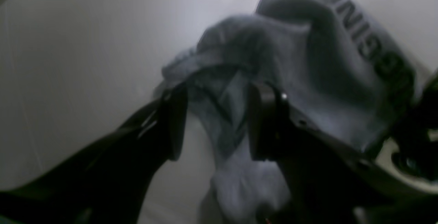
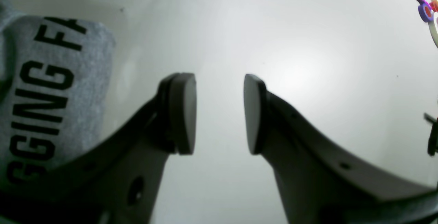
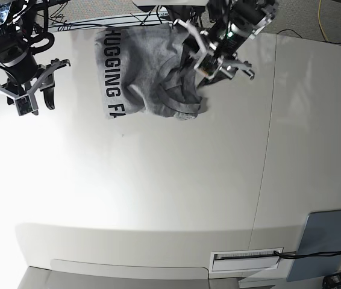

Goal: Fold the T-shirt properly
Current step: 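Grasp the bunched shirt edge with left gripper and lift it, then grasp the printed side with right gripper and lift shirt with both, then flip and lay the shirt down flat with both grippers, printed side up, then open both grippers and raise them away from the folded shirt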

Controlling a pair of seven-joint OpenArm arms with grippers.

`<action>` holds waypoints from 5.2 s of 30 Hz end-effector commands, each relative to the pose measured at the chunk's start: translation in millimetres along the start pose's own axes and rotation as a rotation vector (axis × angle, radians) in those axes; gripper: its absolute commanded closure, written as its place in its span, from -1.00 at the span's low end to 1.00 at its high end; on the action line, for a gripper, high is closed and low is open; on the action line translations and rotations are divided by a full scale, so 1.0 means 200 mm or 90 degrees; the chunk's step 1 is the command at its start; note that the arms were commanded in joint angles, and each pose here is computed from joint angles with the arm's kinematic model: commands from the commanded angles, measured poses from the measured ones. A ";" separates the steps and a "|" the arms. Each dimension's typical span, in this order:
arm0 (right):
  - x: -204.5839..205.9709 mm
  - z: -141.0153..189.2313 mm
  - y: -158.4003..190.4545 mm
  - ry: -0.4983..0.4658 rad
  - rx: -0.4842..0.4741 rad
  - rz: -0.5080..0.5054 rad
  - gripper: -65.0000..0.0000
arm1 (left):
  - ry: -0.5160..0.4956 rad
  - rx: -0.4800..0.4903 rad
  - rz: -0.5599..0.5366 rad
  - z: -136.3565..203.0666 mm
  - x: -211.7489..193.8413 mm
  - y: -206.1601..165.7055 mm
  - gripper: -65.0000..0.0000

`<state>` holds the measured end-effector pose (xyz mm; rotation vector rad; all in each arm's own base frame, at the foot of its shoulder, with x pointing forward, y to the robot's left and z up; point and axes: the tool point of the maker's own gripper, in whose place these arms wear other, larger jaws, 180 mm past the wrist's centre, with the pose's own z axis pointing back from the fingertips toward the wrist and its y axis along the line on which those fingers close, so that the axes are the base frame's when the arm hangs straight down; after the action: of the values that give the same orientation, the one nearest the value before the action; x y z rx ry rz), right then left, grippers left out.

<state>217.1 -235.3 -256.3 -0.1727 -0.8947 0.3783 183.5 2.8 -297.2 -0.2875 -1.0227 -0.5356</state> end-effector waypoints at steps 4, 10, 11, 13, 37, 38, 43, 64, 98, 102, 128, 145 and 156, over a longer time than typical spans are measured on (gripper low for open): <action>0.05 0.01 0.01 -0.028 0.009 -0.002 0.29 | -0.010 0.053 -0.005 -0.09 0.00 0.09 0.10; 0.10 0.00 0.14 -0.058 0.080 0.017 0.65 | -0.007 0.109 -0.035 -0.11 -0.02 0.18 1.00; 0.12 -0.01 0.18 -0.063 0.098 0.023 0.80 | -0.007 0.116 -0.033 -0.11 -0.02 0.19 1.00; 0.15 -0.04 0.26 -0.078 0.133 0.032 0.99 | -0.004 0.091 -0.029 -0.10 -0.02 0.14 1.00; 0.02 -0.73 0.49 0.060 0.194 0.086 1.00 | 0.141 -0.191 -0.062 -0.24 -0.44 -0.34 1.00; 0.03 -0.74 0.48 0.059 0.184 0.089 1.00 | 0.147 -0.169 -0.069 -0.27 -0.46 -0.29 1.00; 0.05 -0.75 0.45 0.053 0.171 0.088 1.00 | 0.176 -0.103 -0.110 -0.38 -0.53 -0.10 1.00; 0.14 -0.78 0.16 0.020 0.014 0.013 1.00 | 0.025 -0.035 0.042 -0.18 -0.02 0.29 1.00; -0.14 -0.28 0.96 0.077 0.261 0.118 1.00 | 0.066 0.063 0.133 -0.54 -0.29 0.73 1.00; -0.01 -0.27 0.81 0.033 0.183 0.136 1.00 | 0.059 0.058 0.121 -0.49 -0.21 0.76 1.00; 0.31 -0.92 0.87 0.006 0.253 0.033 1.00 | 0.141 -0.047 0.161 0.01 -0.56 0.22 1.00; 0.44 -1.00 0.40 -0.004 0.039 0.084 1.00 | 0.185 -0.025 0.135 0.06 -0.70 0.30 1.00; 0.09 -0.48 -0.03 0.048 -0.093 0.055 1.00 | 0.095 0.103 0.139 0.29 -0.46 0.62 1.00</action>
<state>297.0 -232.8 -315.0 -0.3459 -0.7951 0.3731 169.6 162.3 -352.4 -0.1995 -0.8441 -0.2616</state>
